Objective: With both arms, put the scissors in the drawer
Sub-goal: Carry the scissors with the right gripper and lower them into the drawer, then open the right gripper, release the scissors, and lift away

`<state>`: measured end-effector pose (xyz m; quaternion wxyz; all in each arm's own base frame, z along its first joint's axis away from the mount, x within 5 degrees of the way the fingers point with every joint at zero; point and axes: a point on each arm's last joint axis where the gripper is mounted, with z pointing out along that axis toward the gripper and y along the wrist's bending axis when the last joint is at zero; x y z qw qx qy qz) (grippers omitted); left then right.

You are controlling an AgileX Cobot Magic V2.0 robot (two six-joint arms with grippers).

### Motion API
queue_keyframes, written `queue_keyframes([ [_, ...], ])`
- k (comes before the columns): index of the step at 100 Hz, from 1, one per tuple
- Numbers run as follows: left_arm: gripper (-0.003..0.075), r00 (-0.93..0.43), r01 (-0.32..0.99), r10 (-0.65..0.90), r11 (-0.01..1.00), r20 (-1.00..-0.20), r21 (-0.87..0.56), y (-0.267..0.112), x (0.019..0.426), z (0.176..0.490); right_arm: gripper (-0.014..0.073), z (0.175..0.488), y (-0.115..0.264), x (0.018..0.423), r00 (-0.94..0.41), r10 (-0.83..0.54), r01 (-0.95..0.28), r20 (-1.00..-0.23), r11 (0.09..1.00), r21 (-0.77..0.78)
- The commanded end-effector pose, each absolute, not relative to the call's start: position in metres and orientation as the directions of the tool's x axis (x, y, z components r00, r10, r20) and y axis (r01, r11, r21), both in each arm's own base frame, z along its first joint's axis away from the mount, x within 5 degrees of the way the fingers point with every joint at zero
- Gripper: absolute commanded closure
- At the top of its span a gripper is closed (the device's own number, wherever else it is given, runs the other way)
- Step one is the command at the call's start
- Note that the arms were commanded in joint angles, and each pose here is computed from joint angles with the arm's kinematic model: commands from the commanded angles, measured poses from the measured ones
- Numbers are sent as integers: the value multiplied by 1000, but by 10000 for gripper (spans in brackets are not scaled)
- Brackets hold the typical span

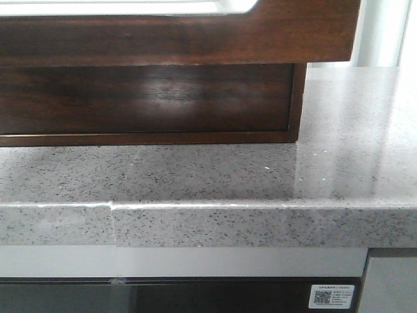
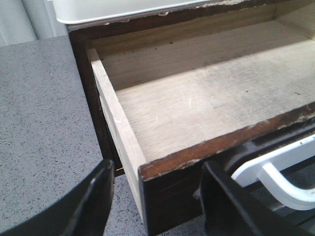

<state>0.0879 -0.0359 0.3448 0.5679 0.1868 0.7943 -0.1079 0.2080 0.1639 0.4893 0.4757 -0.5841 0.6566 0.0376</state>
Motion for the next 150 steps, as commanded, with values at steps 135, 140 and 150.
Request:
queue_keyframes([
  [135, 354, -207, 398, 115, 917, -972, 24, -36, 89, 362, 365, 440, 224, 243, 134, -966, -719, -220, 58, -692],
  [140, 353, -207, 398, 115, 917, -972, 24, -36, 89, 362, 365, 448, 220, 240, 110, -961, -715, -255, 102, -692],
  [150, 353, -207, 398, 115, 917, -972, 24, -36, 89, 362, 365, 467, 210, 231, 44, -939, -704, -342, 213, -677],
])
